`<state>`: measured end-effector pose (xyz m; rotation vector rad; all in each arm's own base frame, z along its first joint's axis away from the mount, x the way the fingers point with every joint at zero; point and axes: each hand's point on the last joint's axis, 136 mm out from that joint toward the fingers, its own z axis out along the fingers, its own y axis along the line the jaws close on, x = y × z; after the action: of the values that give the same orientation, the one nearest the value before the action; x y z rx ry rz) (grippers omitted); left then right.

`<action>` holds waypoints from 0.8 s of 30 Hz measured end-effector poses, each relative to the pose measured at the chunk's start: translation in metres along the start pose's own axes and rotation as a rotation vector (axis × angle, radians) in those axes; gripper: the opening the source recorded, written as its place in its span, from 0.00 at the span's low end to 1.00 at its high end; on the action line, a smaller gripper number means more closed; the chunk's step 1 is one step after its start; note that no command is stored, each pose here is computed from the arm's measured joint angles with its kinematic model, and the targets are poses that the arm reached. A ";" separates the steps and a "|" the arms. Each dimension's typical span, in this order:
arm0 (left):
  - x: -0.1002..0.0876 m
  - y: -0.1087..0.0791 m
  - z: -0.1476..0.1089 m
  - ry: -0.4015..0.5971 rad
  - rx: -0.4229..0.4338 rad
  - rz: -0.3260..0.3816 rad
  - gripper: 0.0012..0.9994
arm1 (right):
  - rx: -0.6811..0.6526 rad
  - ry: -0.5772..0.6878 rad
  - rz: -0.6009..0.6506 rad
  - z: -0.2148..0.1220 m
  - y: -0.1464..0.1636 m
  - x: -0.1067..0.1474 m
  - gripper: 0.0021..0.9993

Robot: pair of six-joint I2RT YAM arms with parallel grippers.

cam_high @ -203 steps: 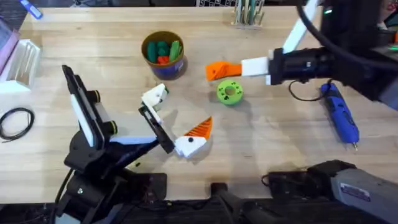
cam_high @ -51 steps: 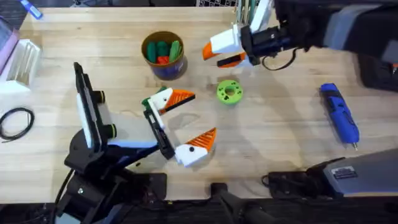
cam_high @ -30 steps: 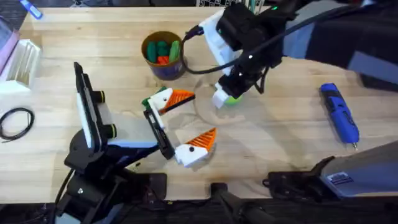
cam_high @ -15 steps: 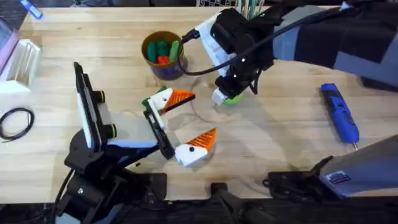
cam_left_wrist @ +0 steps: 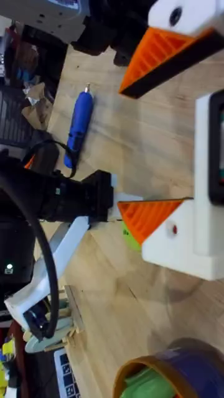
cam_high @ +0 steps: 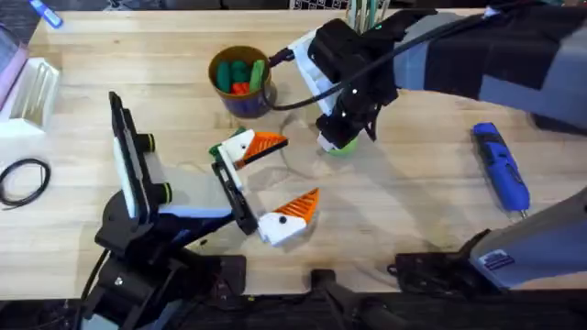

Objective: Pick up the gripper from the table and insert it into the empty holder that is missing its gripper. Then pick up a screw, insert it into the mounting hole, and use the screwdriver to tighten it. Finally, clean up the table by picking up the vegetable and placing it into the bucket.

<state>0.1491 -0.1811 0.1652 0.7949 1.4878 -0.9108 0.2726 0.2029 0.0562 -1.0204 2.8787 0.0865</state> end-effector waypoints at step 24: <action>0.000 0.000 0.000 0.000 0.000 0.000 0.99 | 0.017 -0.057 0.105 -0.111 -0.038 -0.028 0.00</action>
<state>0.1491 -0.1811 0.1652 0.7947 1.4881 -0.9110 0.3111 0.1822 0.1686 -0.8490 2.8752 0.0963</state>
